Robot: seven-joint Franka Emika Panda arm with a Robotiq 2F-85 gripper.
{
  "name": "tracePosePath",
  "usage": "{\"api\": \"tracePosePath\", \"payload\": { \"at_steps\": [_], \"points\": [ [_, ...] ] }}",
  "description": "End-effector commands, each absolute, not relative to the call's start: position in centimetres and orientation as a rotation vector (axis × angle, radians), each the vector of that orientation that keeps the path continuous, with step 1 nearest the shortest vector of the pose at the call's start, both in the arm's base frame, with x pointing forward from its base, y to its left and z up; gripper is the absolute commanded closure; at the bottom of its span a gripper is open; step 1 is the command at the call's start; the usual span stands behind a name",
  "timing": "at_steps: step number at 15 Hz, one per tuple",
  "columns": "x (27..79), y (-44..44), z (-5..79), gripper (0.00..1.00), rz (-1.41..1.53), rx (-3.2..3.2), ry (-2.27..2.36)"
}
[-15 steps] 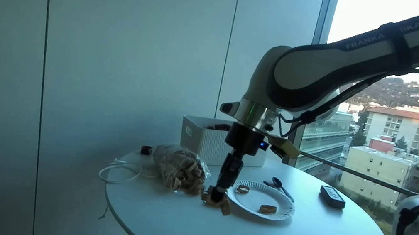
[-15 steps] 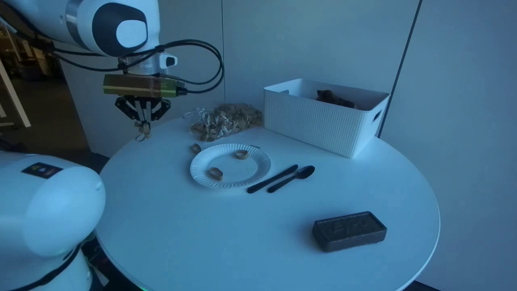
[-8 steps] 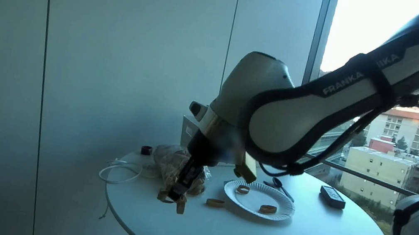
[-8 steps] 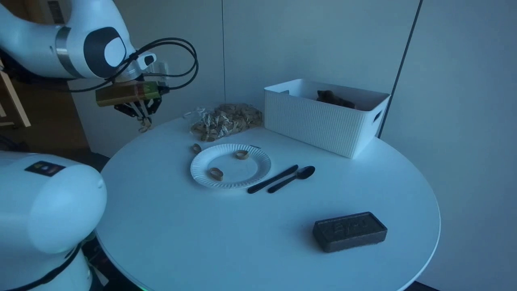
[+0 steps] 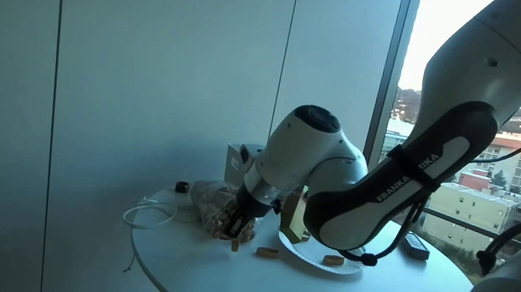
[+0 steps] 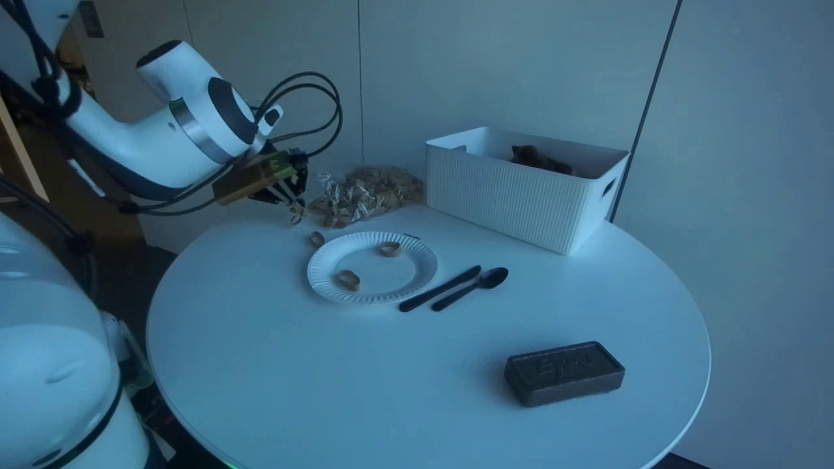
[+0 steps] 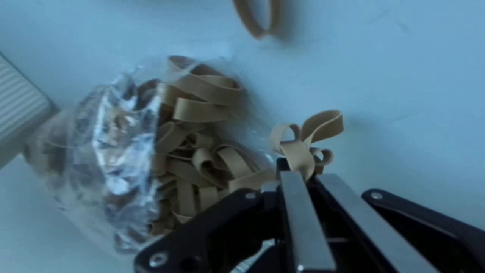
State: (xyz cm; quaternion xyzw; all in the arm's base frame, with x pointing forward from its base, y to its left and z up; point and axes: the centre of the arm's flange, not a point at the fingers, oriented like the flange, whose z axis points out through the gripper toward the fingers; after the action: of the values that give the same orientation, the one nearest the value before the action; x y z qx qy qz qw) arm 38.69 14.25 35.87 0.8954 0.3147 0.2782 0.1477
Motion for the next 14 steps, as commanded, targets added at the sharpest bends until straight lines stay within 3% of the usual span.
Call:
{"api": "tracePosePath", "payload": {
  "at_steps": [1,4,7,10,14],
  "points": [
    [39.1,12.5,33.7,0.68,0.859,2.456,0.776],
    [37.7,12.2,33.3,0.59,0.671,2.470,0.773],
    [36.7,12.0,33.6,0.35,0.464,2.564,0.894],
    [37.0,11.0,36.1,0.26,0.506,2.597,1.004],
    [37.1,9.9,38.8,0.00,0.573,2.648,0.984]
  ]
}}
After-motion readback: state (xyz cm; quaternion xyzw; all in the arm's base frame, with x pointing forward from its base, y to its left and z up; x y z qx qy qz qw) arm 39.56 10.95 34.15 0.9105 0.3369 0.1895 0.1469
